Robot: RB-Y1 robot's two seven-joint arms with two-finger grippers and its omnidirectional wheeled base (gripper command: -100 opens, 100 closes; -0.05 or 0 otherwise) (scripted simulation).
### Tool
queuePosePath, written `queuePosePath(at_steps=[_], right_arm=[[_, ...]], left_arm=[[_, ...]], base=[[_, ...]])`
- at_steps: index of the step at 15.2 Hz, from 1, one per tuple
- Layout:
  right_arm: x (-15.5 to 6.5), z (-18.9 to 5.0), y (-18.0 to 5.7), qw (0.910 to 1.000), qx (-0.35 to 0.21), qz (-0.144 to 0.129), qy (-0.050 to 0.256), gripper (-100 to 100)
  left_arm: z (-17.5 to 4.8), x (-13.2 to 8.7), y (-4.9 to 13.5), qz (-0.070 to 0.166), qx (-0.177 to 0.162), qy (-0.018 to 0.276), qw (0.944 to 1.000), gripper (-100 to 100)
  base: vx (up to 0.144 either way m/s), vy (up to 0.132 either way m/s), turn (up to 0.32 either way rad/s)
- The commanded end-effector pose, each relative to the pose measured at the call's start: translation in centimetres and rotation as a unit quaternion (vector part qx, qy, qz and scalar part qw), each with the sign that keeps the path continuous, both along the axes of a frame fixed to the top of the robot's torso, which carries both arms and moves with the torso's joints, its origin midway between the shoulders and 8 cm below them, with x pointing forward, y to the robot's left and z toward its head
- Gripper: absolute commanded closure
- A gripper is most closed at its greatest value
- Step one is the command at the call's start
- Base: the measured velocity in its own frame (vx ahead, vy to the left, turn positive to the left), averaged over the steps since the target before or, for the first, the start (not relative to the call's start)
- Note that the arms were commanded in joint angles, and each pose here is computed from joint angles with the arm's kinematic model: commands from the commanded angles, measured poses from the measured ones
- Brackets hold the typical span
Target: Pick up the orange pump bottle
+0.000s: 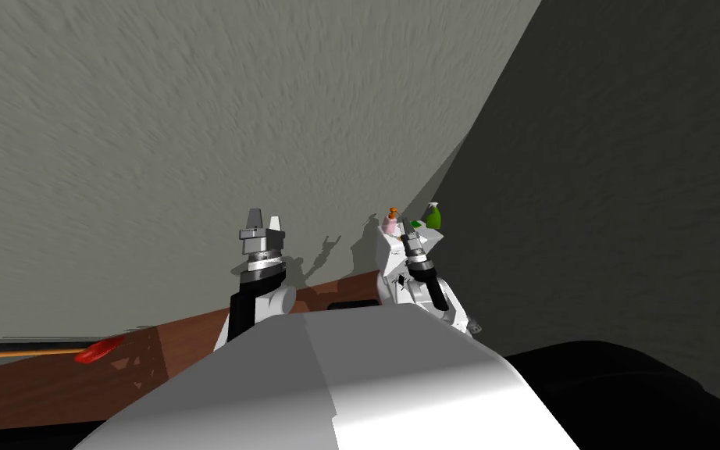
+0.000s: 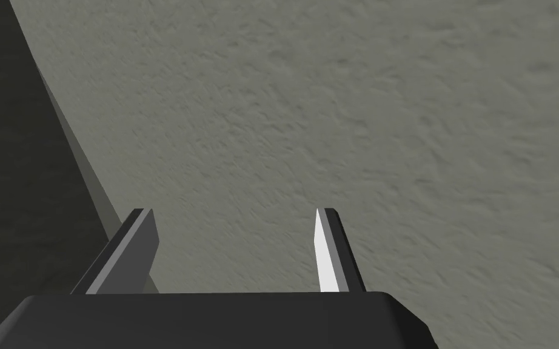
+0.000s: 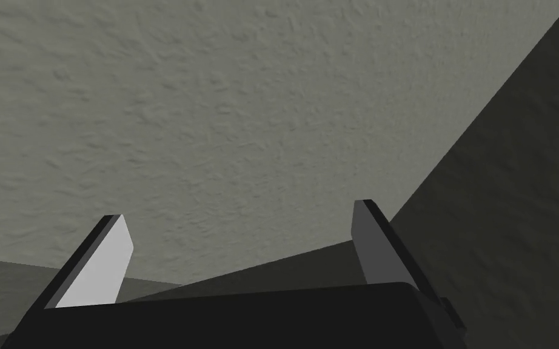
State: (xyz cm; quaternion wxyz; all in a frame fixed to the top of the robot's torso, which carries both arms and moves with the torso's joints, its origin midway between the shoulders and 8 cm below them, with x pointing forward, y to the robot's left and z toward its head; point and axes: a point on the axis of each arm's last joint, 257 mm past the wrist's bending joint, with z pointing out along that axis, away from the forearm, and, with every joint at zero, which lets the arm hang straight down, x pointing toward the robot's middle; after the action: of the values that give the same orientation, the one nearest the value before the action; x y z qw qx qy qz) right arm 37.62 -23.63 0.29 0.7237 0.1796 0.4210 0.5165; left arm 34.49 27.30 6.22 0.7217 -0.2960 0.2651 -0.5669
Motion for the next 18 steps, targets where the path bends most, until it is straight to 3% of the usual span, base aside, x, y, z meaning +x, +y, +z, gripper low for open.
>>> queuePosePath(at_steps=[1,3,4,6,7,9,10,12,13,15,16,18], right_arm=[[0.8,-0.9,-0.4,0.9995,-0.027,-0.009,0.015,-100],[2.1,-2.9,-1.1,0.9956,-0.079,-0.028,0.043,-100],[2.1,-2.9,-1.1,0.9956,-0.079,-0.028,0.043,-100],[3.4,-4.8,-2.3,0.9874,-0.132,-0.051,0.07,-100],[3.4,-4.8,-2.3,0.9874,-0.132,-0.051,0.07,-100],[4.7,-6.7,-4.0,0.9747,-0.187,-0.077,0.096,-100],[4.7,-6.7,-4.0,0.9747,-0.187,-0.077,0.096,-100],[5.9,-8.4,-6.1,0.9575,-0.239,-0.107,0.121,-100],[5.9,-8.4,-6.1,0.9574,-0.239,-0.107,0.121,-100],[6.9,-9.8,-8.7,0.936,-0.29,-0.138,0.144,-100],[6.9,-9.9,-8.7,0.9359,-0.29,-0.139,0.145,-100],[7.8,-11.0,-11.5,0.9108,-0.337,-0.171,0.166,-100]], left_arm=[[0.0,0.0,0.0,0.0,0.0,0.0,1.0,0],[0.0,0.0,0.0,0.0,0.0,0.0,1.0,0],[0.0,0.0,0.0,0.0,0.0,0.0,1.0,0],[0.0,0.0,0.0,0.0,0.0,0.0,1.0,0],[0.0,0.0,0.0,0.0,0.0,0.0,1.0,0],[0.0,0.0,0.0,0.0,0.0,0.0,1.0,0],[0.0,0.0,0.0,0.0,0.0,0.0,1.0,0],[0.0,0.0,0.0,0.0,0.0,0.0,1.0,0],[0.0,0.0,0.0,0.0,0.0,0.0,1.0,0],[0.0,0.0,0.0,0.0,0.0,0.0,1.0,0],[0.0,0.0,0.0,0.0,0.0,0.0,1.0,0],[0.0,0.0,0.0,0.0,0.0,0.0,1.0,0]], base=[[0.025,0.088,-0.029],[0.027,0.098,-0.037],[0.028,0.104,-0.035],[0.037,0.107,-0.033],[0.049,0.104,-0.029],[0.04,0.108,-0.029],[0.03,0.11,-0.036],[0.047,0.098,-0.031],[0.053,0.112,-0.02],[0.049,0.121,-0.024],[0.061,0.12,-0.023],[0.061,0.131,-0.022]])
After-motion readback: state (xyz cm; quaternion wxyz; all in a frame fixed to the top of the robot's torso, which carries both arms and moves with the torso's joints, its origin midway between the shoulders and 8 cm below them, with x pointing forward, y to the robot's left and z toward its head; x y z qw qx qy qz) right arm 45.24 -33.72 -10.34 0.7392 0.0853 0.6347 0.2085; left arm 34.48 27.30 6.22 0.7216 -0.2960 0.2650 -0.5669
